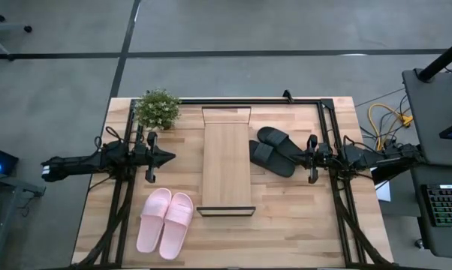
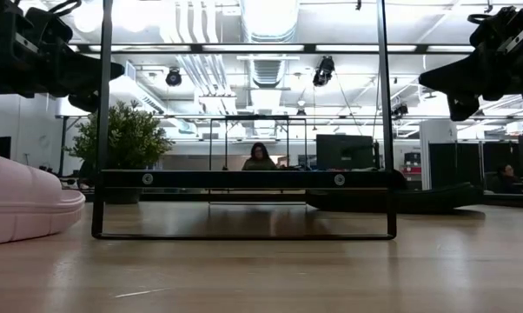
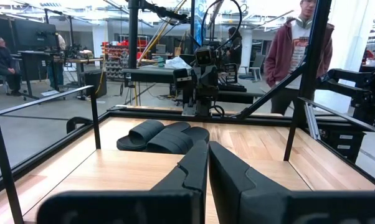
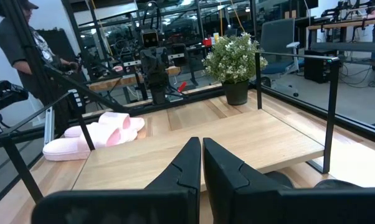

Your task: Pick and place slides into the shelf

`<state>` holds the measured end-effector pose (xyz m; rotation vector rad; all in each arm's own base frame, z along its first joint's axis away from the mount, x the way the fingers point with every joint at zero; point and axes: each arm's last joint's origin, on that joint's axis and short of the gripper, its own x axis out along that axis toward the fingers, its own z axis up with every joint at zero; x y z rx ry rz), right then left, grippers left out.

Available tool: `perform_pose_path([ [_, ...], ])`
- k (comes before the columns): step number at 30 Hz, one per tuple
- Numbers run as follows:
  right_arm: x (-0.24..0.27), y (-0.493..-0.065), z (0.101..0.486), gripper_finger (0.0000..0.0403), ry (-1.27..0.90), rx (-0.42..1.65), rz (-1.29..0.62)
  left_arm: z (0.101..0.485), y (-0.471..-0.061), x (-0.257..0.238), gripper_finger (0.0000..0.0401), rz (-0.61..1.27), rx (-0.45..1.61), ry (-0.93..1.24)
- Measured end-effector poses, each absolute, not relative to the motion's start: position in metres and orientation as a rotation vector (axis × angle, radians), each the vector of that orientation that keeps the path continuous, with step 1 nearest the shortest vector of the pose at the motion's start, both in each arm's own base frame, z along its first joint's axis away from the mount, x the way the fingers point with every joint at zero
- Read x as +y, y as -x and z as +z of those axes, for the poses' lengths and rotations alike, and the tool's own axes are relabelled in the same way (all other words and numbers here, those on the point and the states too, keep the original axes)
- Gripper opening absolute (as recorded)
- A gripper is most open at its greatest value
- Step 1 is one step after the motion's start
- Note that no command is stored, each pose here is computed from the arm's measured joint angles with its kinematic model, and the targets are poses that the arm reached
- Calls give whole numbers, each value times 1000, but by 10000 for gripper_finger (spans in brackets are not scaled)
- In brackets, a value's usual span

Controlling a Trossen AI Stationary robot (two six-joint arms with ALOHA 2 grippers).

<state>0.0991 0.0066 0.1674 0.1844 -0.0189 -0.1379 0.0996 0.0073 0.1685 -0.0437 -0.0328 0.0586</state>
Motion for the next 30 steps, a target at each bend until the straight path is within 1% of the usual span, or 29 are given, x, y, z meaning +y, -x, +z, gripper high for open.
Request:
perform_pose_path([
  [5,7,-99,167,9,-185,-19,-138,169,-100,7,0,58,-33,44],
  [7,7,-99,167,9,-223,-22,-138,169,-100,7,0,58,-33,44],
  [13,7,-99,169,9,-459,-57,-131,169,-100,7,0,59,-33,44],
  [19,7,-99,172,9,-759,-102,-113,169,-100,7,0,57,-37,70],
  [20,7,-99,172,9,-807,-105,-111,169,-100,7,0,56,-39,119],
  [23,7,-99,172,9,-944,-114,-104,169,-100,7,0,52,-45,364],
  [26,7,-99,172,9,-1019,-118,-100,169,-100,7,0,47,-51,587],
  [28,7,-99,172,8,-1038,-119,-100,169,-100,7,0,44,-55,689],
  [30,7,-99,172,9,-1051,-120,-99,169,-100,7,0,43,-56,738],
])
